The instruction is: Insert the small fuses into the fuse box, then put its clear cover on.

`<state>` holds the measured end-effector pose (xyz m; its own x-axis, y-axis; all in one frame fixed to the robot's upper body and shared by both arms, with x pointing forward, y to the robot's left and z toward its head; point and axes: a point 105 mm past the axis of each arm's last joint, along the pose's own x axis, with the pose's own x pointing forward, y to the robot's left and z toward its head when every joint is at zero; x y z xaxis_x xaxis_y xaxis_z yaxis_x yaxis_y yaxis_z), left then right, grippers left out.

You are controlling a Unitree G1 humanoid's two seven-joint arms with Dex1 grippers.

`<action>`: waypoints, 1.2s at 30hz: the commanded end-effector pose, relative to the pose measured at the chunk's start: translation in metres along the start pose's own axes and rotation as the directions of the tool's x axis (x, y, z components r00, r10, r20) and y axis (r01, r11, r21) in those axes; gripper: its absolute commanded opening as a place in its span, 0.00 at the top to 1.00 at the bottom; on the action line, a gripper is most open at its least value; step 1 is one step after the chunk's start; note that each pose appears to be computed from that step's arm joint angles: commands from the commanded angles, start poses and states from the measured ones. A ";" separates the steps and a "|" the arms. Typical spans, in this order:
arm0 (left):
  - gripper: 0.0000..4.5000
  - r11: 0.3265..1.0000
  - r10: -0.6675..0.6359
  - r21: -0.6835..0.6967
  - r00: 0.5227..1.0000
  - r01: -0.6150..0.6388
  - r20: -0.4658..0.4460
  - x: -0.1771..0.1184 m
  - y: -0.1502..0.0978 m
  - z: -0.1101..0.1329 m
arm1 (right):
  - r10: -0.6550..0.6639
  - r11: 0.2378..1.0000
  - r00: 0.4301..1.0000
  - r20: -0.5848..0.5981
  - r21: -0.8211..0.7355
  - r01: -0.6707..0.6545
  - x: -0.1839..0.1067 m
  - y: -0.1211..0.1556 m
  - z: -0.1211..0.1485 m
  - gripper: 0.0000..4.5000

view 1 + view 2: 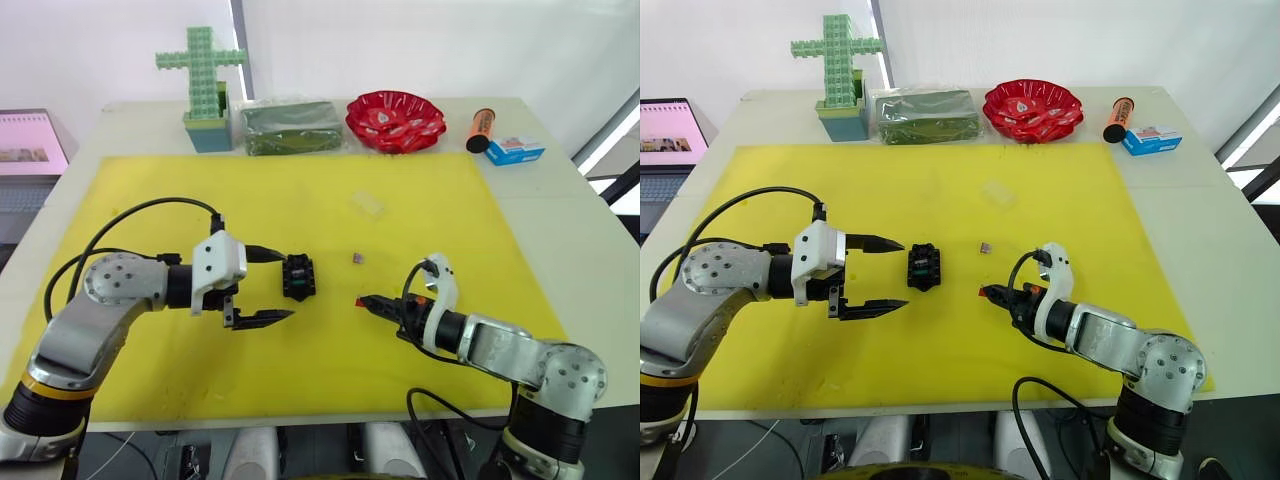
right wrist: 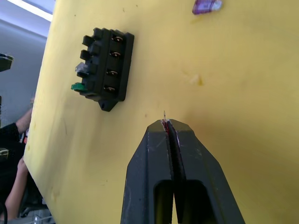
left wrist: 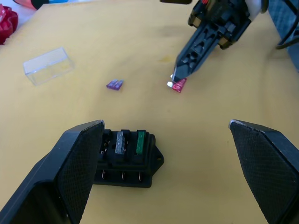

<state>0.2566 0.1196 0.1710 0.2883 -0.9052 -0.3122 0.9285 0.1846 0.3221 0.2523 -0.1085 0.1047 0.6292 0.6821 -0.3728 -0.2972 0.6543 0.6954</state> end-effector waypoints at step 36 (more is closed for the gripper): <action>0.00 1.000 0.014 0.018 1.000 -0.014 0.017 0.002 0.003 0.006 | 0.143 0.978 0.971 -0.191 -0.122 -0.168 -0.019 0.043 -0.002 0.00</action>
<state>0.2592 0.1186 0.1716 0.2992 -0.9046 -0.3035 0.9264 0.1993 0.3194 0.2321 -0.0993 0.1279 0.4721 0.7741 -0.4218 -0.4121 0.6167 0.6707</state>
